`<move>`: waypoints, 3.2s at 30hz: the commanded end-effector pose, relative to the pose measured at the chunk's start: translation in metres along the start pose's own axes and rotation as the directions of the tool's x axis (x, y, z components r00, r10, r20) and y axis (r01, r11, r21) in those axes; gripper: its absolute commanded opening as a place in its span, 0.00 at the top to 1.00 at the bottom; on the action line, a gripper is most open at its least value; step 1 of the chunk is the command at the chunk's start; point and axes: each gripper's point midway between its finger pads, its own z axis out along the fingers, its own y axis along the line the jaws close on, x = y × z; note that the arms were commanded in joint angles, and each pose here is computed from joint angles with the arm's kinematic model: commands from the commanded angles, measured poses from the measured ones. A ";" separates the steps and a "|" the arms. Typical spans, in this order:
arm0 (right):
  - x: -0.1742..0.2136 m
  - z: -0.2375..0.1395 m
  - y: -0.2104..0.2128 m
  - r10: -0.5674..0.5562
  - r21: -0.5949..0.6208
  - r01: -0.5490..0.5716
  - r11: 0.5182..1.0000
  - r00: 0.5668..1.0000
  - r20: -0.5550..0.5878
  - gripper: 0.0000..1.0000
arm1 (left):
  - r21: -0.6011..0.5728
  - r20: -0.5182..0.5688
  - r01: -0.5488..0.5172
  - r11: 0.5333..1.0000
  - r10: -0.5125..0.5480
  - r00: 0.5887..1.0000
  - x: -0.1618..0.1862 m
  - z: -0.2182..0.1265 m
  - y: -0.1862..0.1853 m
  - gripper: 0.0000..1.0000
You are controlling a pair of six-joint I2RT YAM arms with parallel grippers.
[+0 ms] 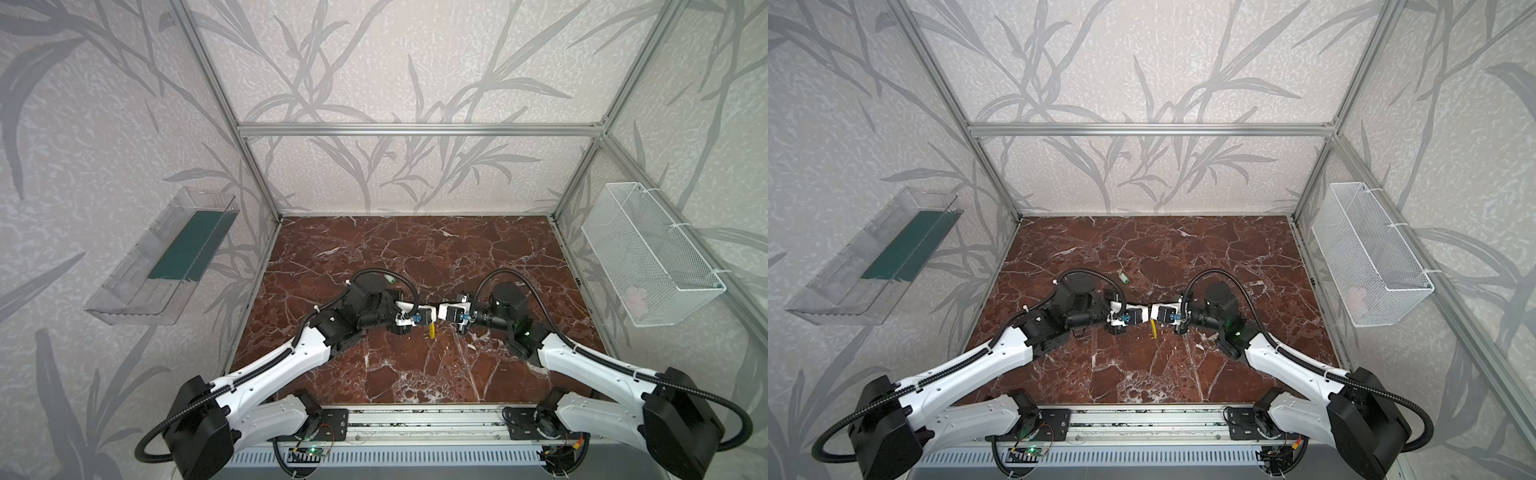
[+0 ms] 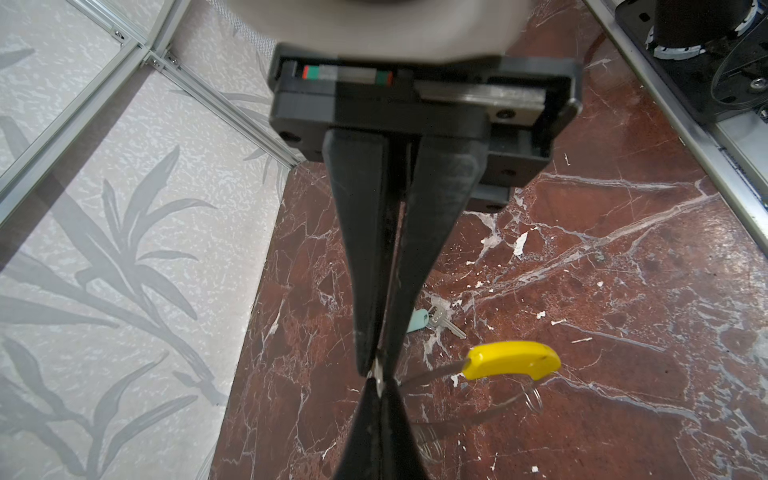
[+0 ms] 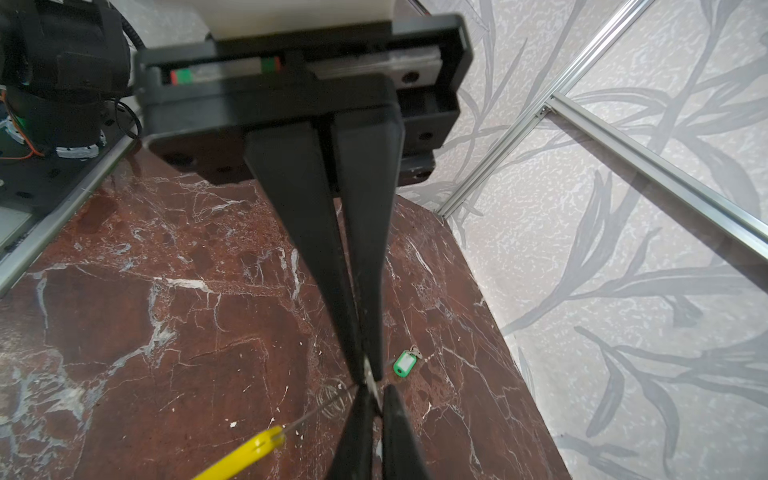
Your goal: Put the keys on the keyring
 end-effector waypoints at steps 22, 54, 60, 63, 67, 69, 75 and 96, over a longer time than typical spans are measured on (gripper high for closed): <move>-0.047 -0.001 -0.019 0.155 -0.045 -0.148 0.988 0.951 0.266 1.00 | -0.213 0.224 0.350 0.912 -0.304 0.926 -0.008 -0.031 0.027 0.75; -0.013 -0.020 -0.025 0.069 0.077 -0.073 0.994 0.997 0.047 0.71 | 0.002 -0.011 0.202 0.979 -0.202 0.979 -0.016 -0.023 0.018 1.00; -0.025 -0.024 -0.021 0.058 0.054 -0.063 0.997 0.996 0.074 0.70 | 0.054 -0.094 0.174 0.983 -0.169 0.981 -0.015 -0.021 0.016 1.00; -0.029 -0.023 -0.020 0.056 0.042 -0.059 0.997 0.995 0.082 0.70 | 0.072 -0.119 0.159 0.985 -0.150 0.981 -0.015 -0.019 0.015 1.00; -0.030 -0.018 -0.017 0.059 0.027 -0.061 0.998 0.994 0.091 0.71 | 0.090 -0.131 0.140 0.986 -0.127 0.983 -0.017 -0.016 0.013 1.00; -0.032 -0.017 -0.017 0.064 0.027 -0.067 0.997 0.993 0.103 0.72 | 0.094 -0.132 0.133 0.987 -0.120 0.984 -0.018 -0.015 0.012 1.00; -0.034 -0.010 -0.014 0.080 0.006 -0.082 0.997 0.989 0.127 0.77 | 0.093 -0.136 0.127 0.988 -0.113 0.984 -0.020 -0.011 0.013 1.00; -0.040 -0.016 -0.016 0.154 0.008 -0.161 0.987 0.959 0.239 1.00 | -0.122 0.077 0.250 0.961 -0.242 0.967 -0.011 -0.019 0.023 0.84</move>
